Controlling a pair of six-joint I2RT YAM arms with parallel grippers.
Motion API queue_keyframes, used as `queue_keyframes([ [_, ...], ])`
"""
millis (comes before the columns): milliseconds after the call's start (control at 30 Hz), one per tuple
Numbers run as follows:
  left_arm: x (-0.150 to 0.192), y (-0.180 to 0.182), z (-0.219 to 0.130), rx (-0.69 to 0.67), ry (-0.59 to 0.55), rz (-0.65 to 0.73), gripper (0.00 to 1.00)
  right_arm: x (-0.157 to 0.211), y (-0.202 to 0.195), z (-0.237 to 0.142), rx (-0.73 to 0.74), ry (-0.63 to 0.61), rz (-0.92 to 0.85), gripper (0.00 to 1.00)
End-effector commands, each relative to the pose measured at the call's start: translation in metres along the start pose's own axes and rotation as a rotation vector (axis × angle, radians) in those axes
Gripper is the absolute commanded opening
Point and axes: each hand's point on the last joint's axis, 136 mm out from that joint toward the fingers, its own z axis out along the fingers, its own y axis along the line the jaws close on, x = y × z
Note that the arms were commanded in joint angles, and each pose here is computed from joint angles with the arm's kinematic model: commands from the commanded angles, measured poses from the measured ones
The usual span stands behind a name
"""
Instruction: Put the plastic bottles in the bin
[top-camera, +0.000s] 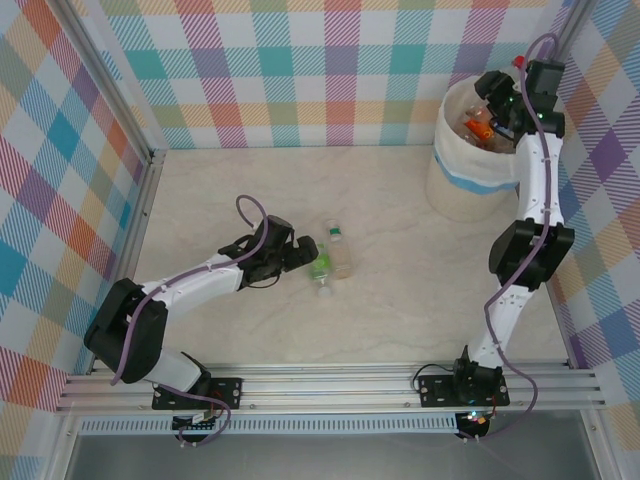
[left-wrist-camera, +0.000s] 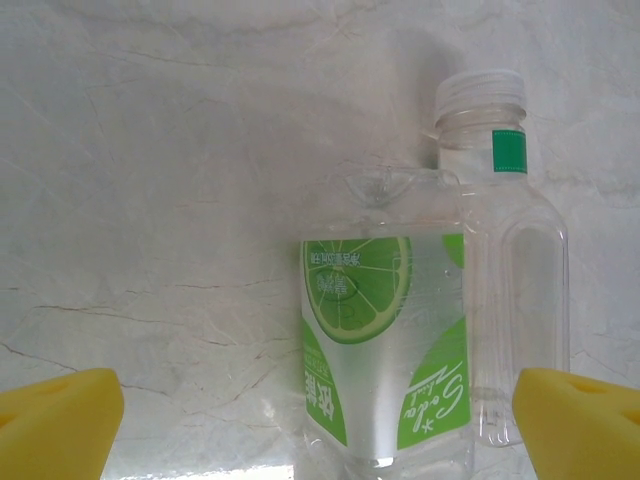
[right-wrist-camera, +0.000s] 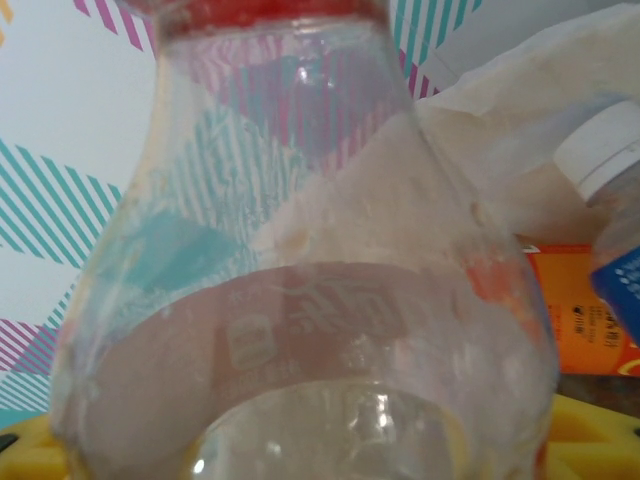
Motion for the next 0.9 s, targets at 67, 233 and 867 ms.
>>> queue_keyframes([
  [67,-0.001,0.008,-0.008,-0.012,-0.006,-0.015,1.00,0.001,0.005,0.009,-0.012,0.018,0.127,0.65],
  [233,-0.001,0.013,-0.011,-0.016,-0.017,-0.023,1.00,-0.001,0.004,0.014,-0.019,0.012,0.173,0.73],
  [867,0.000,0.015,-0.011,-0.005,-0.016,-0.033,1.00,-0.004,0.027,-0.004,-0.035,-0.012,0.147,0.89],
])
